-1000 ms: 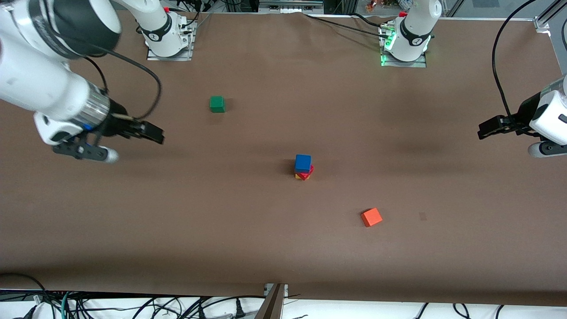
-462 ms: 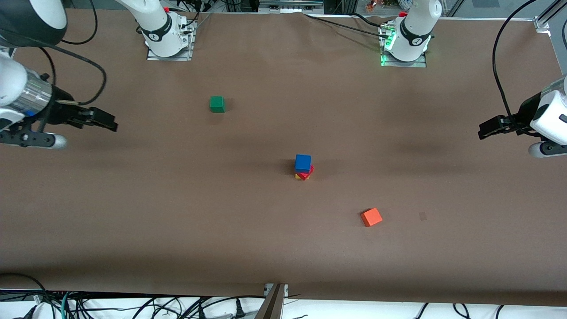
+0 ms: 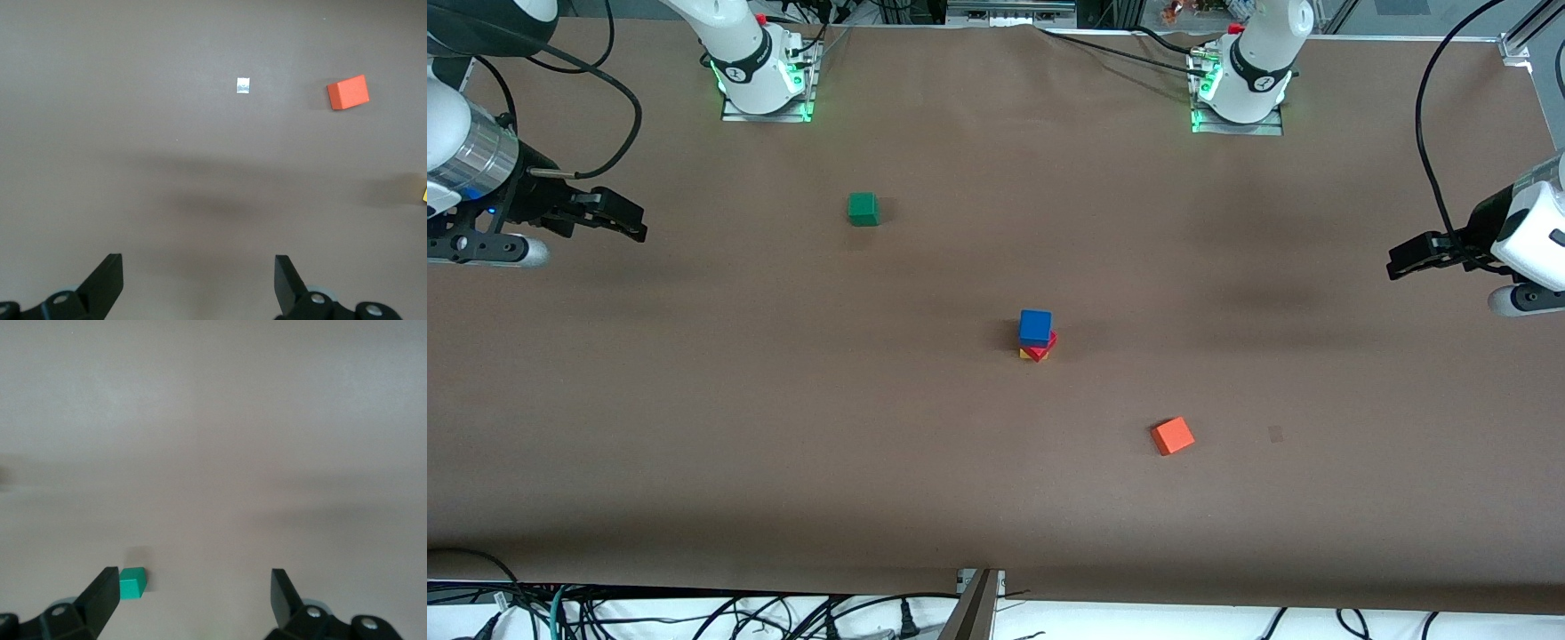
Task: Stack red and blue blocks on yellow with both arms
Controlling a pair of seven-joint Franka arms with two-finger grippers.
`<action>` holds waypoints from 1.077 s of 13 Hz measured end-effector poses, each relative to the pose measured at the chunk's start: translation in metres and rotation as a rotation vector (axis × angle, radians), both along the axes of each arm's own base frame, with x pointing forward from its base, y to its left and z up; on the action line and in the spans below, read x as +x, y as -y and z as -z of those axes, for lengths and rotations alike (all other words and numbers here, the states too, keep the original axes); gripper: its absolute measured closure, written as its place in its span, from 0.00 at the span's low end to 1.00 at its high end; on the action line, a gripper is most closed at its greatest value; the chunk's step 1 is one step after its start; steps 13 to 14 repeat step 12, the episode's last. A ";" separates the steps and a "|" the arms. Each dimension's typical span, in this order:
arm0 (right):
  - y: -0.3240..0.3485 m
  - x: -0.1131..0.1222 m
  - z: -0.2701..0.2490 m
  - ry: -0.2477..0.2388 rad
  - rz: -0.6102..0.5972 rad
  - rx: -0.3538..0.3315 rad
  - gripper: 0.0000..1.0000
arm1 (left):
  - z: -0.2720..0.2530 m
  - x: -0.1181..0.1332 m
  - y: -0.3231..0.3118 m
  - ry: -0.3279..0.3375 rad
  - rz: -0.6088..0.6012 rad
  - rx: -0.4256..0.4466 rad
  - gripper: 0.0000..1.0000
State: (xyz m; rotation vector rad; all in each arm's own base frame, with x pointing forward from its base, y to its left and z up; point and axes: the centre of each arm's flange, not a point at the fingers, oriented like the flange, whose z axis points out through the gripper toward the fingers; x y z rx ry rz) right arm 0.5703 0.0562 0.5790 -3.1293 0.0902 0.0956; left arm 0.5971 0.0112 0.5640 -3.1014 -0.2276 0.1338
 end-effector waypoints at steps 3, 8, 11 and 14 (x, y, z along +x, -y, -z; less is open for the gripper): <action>-0.008 0.004 -0.002 0.025 -0.013 0.002 0.00 | 0.000 0.000 -0.003 0.000 -0.005 0.000 0.00; -0.022 0.017 0.000 0.035 -0.014 -0.001 0.00 | 0.000 0.000 -0.003 0.000 -0.005 0.000 0.00; -0.024 0.019 0.003 0.032 0.007 -0.003 0.00 | 0.000 0.000 -0.003 0.000 -0.005 0.000 0.00; -0.025 0.019 0.003 0.033 0.008 -0.003 0.00 | 0.000 0.000 -0.003 0.000 -0.005 0.000 0.00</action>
